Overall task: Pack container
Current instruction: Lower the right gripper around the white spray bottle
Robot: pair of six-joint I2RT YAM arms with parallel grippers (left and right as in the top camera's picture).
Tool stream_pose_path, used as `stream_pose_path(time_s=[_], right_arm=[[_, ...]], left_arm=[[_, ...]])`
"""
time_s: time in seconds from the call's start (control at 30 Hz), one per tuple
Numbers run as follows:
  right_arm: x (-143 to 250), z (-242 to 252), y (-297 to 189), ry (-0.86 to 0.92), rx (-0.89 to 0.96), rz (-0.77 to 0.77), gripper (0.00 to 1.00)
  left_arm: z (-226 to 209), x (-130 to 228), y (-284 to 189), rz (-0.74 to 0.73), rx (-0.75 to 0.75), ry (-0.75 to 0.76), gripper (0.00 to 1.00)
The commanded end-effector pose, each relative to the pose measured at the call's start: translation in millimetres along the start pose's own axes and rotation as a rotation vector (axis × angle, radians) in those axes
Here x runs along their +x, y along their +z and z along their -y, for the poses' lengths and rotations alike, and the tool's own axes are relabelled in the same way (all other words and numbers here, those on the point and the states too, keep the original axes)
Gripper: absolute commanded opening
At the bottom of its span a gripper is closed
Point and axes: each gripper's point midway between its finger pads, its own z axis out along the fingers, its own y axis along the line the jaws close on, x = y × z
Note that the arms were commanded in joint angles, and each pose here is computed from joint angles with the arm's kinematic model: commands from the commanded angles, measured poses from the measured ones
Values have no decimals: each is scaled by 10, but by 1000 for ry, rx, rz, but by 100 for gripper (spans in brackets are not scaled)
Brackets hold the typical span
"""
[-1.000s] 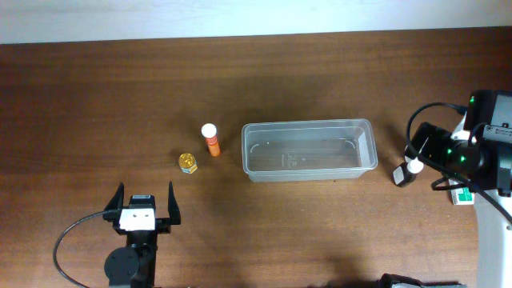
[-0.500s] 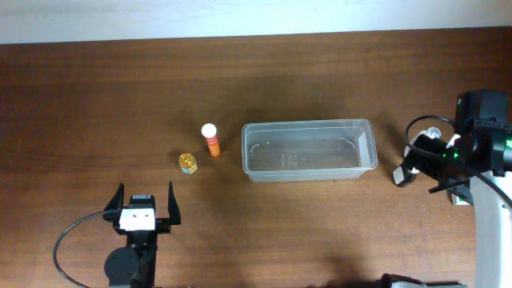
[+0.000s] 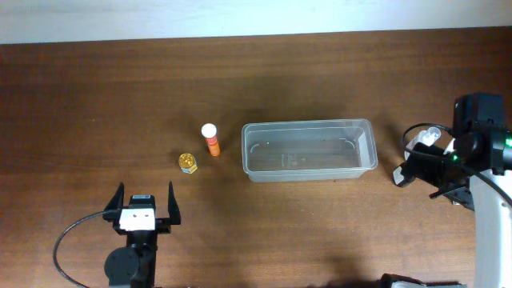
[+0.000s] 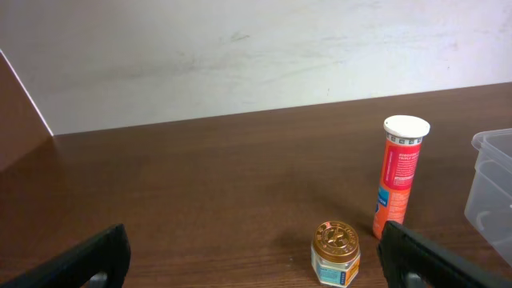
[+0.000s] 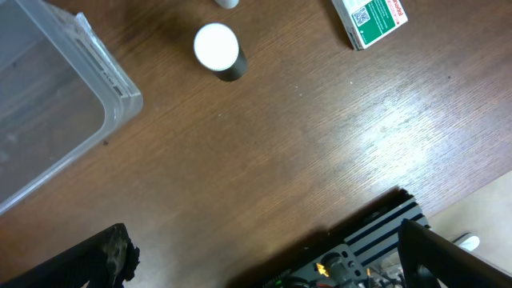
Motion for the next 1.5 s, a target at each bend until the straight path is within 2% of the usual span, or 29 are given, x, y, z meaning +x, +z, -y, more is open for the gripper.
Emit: stream_pose_path(time_s=[0.0,0.43,0.7,0.87,1.2,1.47], right_arm=[[28,-58,8,-80,-36,-19,98],[71,-76,245,-85,-26,-56,98],[-260,-192,371,-126,-41,28,98],[-347,-347,582,-188,-85,-17,98],[-555,-468,946,-145,-78,-44,98],[-661,-508,961,-129,-90,-4,98]], left_arm=[[6,11,-1,-1,5,15,99],[5,11,-1,-1,5,15,99],[6,12,-1,-1,5,15,99],[5,12,-1,-1,5,15,99],[5,12,-1,-1,5,15,99],[6,12,-1,-1,5,15,99]])
